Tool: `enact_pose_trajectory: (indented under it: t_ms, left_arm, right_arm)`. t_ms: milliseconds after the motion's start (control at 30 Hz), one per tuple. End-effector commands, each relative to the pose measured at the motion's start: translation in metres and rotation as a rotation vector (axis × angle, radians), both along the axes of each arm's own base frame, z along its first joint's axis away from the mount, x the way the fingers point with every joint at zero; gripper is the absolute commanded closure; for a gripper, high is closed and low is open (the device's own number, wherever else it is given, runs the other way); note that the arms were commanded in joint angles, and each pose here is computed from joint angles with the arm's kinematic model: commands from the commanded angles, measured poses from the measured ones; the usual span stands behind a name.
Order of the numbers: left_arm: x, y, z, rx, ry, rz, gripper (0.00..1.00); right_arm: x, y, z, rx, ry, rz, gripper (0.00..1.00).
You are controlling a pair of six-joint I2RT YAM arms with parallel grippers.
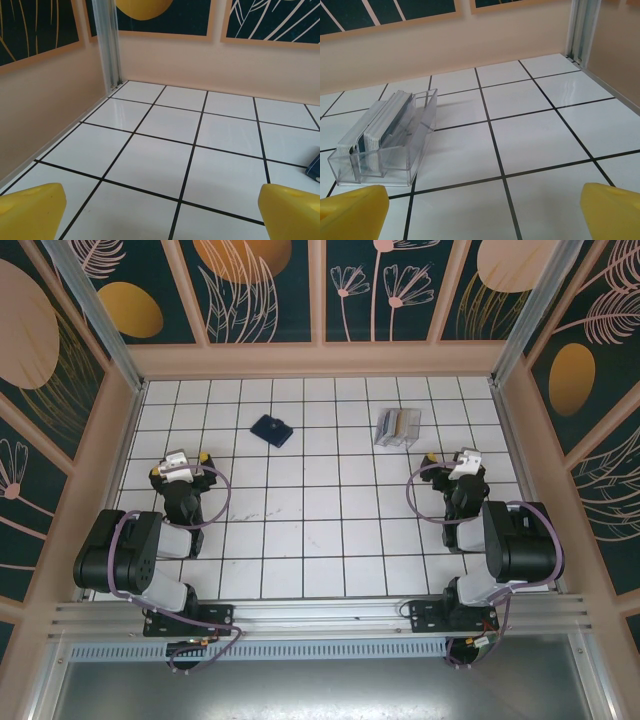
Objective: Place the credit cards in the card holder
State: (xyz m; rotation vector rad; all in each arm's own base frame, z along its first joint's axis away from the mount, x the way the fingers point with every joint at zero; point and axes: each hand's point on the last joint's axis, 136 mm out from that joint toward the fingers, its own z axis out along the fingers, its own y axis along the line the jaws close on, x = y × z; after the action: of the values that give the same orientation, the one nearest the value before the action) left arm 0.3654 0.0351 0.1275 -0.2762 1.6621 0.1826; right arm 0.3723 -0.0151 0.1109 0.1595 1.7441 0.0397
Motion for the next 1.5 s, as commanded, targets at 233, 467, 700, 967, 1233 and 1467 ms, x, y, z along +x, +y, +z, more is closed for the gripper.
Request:
enact_pose_trajectory:
  t_ms: [233,467,700,967,1233,1467]
  left_arm:
    - [-0.012,0.001,0.029,-0.001,-0.107,0.006,0.01]
    - [-0.014,0.009,0.087,-0.211,-0.094,0.101,0.01]
    - [-0.014,-0.009,0.110,-0.789,-0.164,0.078,0.01]
    - [0.062,-0.083,0.046,-0.873,0.326,-0.135,0.01]
    - [0.109,-0.130,0.011,-0.914,0.491,-0.245,0.21]
    - [0.129,-0.143,-0.045,-0.890,0.668,-0.160,0.21]
  right_arm:
    - [0.004,0.002,0.036,-0.007,-0.038,0.029,0.01]
    - [0.003,0.006,0.144,0.100,-0.235,0.040,0.01]
    - [0.070,0.027,0.146,0.397,0.019,0.096,0.01]
    - [0.090,0.109,0.133,0.183,0.088,0.255,0.04]
    - [0.086,0.162,0.100,-0.020,0.187,0.248,0.04]
    - [0.080,0.178,0.089,-0.084,0.210,0.233,0.03]
